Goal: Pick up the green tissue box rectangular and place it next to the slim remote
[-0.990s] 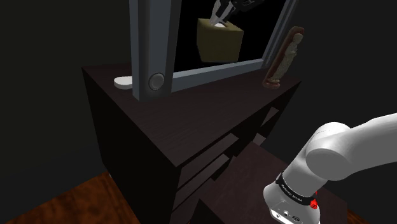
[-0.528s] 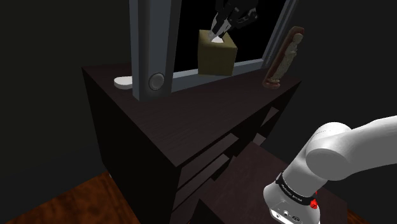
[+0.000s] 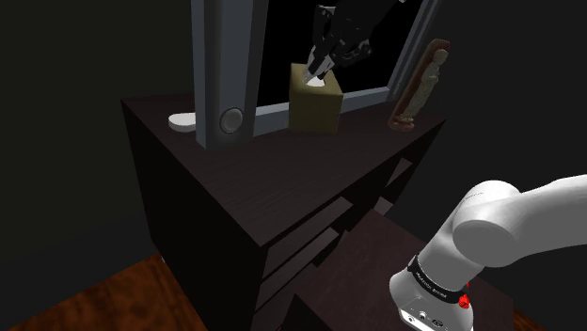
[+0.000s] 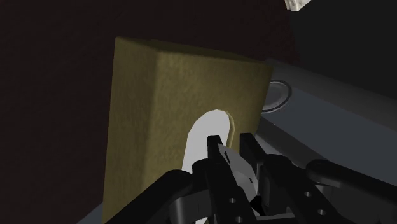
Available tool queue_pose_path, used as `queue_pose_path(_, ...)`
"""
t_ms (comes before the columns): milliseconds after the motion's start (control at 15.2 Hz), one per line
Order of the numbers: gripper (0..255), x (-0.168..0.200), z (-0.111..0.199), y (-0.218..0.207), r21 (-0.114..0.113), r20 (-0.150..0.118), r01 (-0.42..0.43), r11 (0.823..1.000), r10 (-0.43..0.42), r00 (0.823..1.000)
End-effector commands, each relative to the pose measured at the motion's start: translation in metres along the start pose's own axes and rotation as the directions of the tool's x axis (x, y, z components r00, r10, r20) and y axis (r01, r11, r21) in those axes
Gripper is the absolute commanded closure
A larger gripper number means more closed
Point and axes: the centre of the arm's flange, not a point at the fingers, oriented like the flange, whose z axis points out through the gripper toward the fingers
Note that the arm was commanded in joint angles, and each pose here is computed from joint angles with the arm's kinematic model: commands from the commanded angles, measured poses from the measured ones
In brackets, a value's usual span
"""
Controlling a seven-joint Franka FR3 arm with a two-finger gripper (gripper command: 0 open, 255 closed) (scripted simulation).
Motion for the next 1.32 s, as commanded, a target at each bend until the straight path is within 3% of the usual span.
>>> queue_pose_path(0,255,-0.002,0.009,0.004,0.0,0.0,0.0,1.0,0.0,1.0)
queue_pose_path(792,255,-0.012,0.069,0.027,0.0,0.0,0.0,1.0,0.0,1.0)
queue_pose_path(1254,255,-0.012,0.069,0.027,0.0,0.0,0.0,1.0,0.0,1.0)
